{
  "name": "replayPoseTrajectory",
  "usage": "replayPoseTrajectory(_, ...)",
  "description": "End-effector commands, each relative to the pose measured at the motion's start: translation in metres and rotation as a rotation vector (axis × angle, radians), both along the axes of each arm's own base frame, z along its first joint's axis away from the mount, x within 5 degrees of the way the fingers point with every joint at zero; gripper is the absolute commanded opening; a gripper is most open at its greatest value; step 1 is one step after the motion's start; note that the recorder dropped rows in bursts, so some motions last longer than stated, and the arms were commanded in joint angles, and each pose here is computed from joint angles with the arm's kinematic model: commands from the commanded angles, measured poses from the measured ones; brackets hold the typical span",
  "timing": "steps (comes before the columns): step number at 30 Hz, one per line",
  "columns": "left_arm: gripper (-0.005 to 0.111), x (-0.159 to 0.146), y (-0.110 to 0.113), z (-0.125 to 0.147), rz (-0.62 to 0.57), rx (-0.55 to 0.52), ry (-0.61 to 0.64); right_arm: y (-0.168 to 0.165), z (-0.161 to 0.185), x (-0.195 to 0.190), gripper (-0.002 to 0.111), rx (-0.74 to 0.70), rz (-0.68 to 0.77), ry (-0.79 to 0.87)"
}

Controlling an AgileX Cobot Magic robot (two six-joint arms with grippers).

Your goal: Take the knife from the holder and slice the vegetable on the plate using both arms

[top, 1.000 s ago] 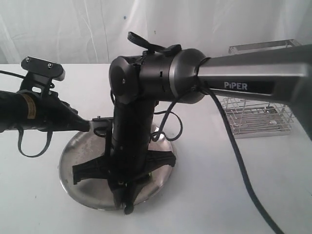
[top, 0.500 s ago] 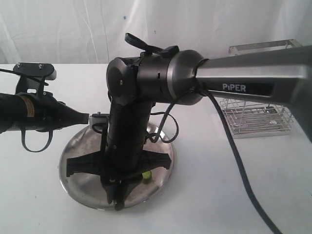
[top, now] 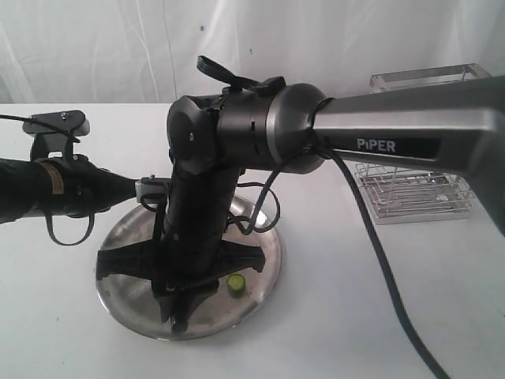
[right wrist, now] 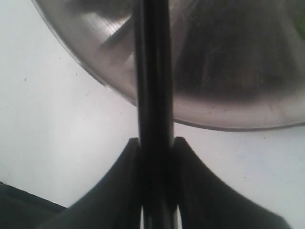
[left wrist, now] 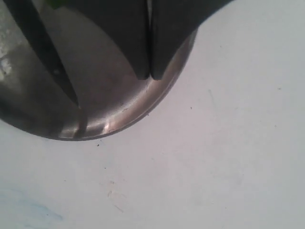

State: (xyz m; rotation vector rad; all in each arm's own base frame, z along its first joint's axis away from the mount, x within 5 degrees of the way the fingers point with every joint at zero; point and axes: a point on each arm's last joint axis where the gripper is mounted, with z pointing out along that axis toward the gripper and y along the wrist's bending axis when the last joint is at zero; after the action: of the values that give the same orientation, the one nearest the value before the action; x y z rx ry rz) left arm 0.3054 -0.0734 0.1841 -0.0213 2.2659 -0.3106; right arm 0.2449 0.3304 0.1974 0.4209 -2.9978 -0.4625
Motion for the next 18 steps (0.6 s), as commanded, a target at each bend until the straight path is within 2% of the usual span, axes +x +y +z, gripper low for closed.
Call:
replayPoseTrajectory(1, 0.000, 0.004, 0.014, 0.001, 0.095, -0.076, -0.020, 0.004, 0.001, -0.007, 0.000, 0.010, 0.011, 0.010)
replayPoseTrajectory(5, 0.000, 0.008, 0.031, 0.003, 0.176, -0.141, -0.043, -0.001, -0.007, -0.017, 0.000, -0.031, 0.031, 0.066)
replayPoseTrajectory(8, 0.000, 0.012, 0.014, 0.003, -0.050, -0.181, -0.194, -0.005, -0.013, -0.019, 0.000, -0.061, 0.041, 0.070)
replayPoseTrajectory(9, 0.000, 0.013, 0.011, 0.001, -0.089, -0.190, -0.211, -0.005, -0.013, -0.019, 0.000, -0.064, 0.042, 0.070)
replayPoseTrajectory(10, 0.000, 0.014, 0.008, -0.005, -0.117, -0.205, -0.211, -0.005, -0.013, -0.019, 0.000, -0.066, 0.043, 0.067)
replayPoseTrajectory(18, 0.000, 0.017, 0.007, -0.037, -0.124, -0.191, -0.109, -0.009, -0.015, -0.016, 0.000, -0.107, 0.063, 0.038)
